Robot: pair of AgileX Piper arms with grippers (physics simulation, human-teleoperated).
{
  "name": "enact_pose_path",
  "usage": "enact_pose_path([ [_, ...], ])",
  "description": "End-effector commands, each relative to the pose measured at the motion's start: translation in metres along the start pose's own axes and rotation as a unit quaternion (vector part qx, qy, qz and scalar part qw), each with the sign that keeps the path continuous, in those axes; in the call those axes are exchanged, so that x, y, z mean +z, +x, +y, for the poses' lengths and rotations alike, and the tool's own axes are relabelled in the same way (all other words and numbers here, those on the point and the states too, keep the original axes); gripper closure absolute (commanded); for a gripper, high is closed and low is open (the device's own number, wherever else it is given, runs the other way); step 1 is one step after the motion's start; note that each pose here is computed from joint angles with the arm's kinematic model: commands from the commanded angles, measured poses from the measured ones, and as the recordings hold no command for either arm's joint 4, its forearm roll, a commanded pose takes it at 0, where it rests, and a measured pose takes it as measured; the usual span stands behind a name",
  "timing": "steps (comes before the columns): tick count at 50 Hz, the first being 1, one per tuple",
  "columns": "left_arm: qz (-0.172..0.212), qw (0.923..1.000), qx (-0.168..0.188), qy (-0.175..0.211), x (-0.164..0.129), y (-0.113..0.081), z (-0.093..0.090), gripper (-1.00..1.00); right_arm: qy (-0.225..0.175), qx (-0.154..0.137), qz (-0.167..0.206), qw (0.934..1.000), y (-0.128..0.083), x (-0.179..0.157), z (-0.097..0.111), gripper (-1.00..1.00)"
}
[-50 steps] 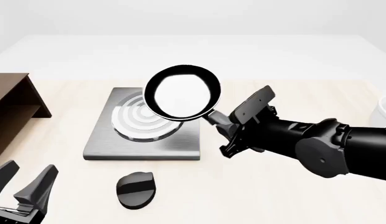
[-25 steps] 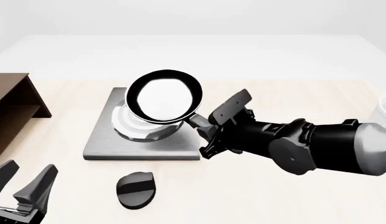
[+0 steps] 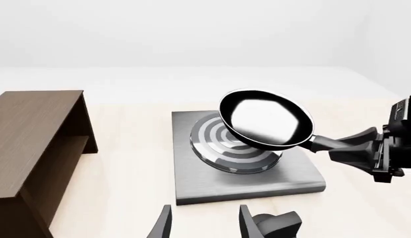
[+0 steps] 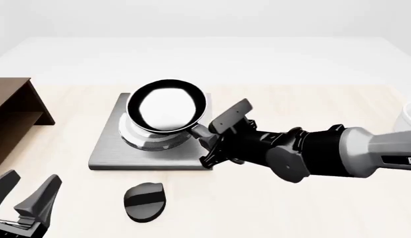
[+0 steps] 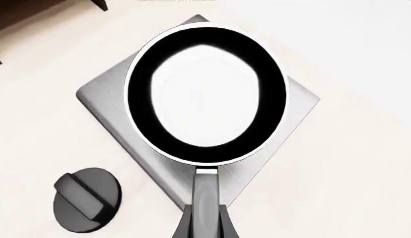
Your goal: Turn on the stove and put the frying pan on it.
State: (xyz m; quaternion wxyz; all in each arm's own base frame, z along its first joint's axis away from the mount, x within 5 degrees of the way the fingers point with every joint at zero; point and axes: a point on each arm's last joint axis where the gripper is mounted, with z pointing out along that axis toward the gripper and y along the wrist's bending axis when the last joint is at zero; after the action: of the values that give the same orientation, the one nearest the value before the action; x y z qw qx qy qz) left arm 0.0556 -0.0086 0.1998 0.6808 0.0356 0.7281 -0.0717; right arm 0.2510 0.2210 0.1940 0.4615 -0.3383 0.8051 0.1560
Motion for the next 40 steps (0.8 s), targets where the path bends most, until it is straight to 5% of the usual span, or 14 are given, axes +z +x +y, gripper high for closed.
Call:
enact_pose_path([
  [1, 0.0, 1.0, -0.003, -0.001, 0.0, 0.0, 0.0, -1.0, -0.003, 0.007, -0.023, 0.9997, -0.014, 0.006, 0.003, 1.0],
  [40, -0.003, 1.0, -0.005, 0.0, 0.0, 0.0, 0.0, -1.0, -0.004, 0.002, -0.005, 1.0, -0.01, 0.045, 0.004, 1.0],
])
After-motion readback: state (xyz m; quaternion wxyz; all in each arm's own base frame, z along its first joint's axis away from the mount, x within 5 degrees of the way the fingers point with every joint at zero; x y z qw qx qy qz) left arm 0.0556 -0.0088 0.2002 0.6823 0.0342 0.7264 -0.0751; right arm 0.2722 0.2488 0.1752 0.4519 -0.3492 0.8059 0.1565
